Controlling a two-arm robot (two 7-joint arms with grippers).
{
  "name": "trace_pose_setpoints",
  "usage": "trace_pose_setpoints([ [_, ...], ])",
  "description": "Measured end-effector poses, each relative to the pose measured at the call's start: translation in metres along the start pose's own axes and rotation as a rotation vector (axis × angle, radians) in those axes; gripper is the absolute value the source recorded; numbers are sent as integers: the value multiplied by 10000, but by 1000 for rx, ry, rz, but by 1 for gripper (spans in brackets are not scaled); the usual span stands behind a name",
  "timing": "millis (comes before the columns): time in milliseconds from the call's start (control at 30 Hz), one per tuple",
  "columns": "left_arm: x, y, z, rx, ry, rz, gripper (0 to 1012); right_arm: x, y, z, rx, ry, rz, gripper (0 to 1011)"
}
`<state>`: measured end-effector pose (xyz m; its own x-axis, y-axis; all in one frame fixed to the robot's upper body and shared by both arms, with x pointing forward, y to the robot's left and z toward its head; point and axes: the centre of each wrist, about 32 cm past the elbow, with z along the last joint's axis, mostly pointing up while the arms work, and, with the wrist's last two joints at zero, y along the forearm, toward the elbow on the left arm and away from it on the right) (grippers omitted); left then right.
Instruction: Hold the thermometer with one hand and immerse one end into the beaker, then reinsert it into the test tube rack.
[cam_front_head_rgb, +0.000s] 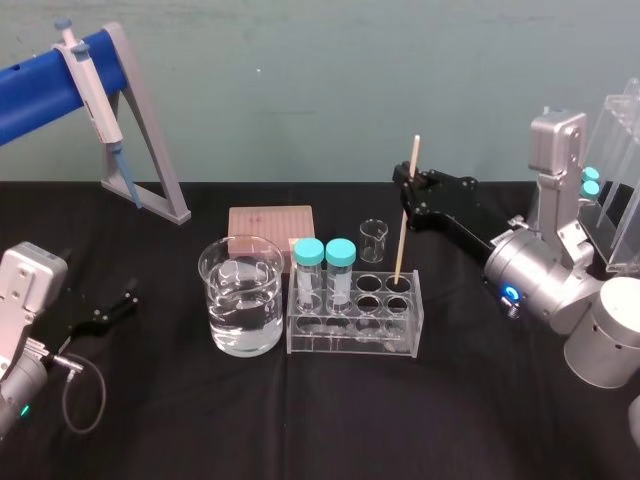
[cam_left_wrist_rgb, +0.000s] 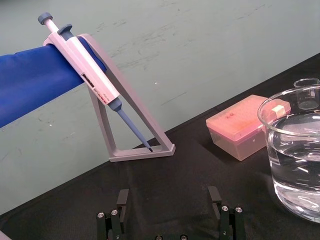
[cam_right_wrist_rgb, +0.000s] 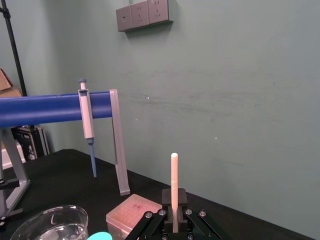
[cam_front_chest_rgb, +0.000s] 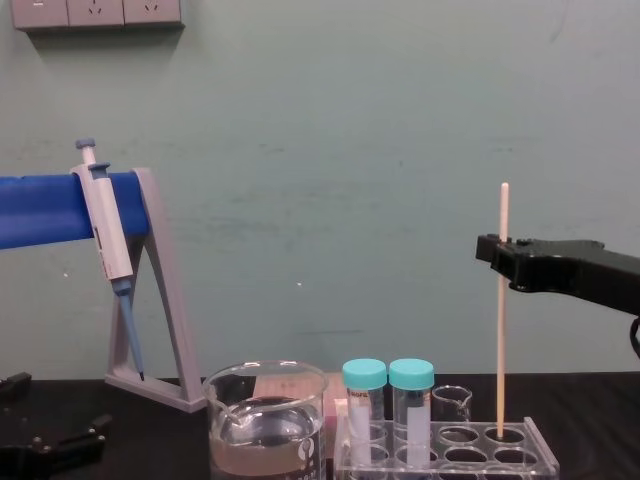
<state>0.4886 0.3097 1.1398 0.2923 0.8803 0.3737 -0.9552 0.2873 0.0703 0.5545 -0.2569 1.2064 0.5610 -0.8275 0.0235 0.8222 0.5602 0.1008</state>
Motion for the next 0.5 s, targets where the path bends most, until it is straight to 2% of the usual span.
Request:
trace_pose_setpoints([
  [500,0,0,0,0,0,0,1004,-13,20,-113,-22,10,9,53],
])
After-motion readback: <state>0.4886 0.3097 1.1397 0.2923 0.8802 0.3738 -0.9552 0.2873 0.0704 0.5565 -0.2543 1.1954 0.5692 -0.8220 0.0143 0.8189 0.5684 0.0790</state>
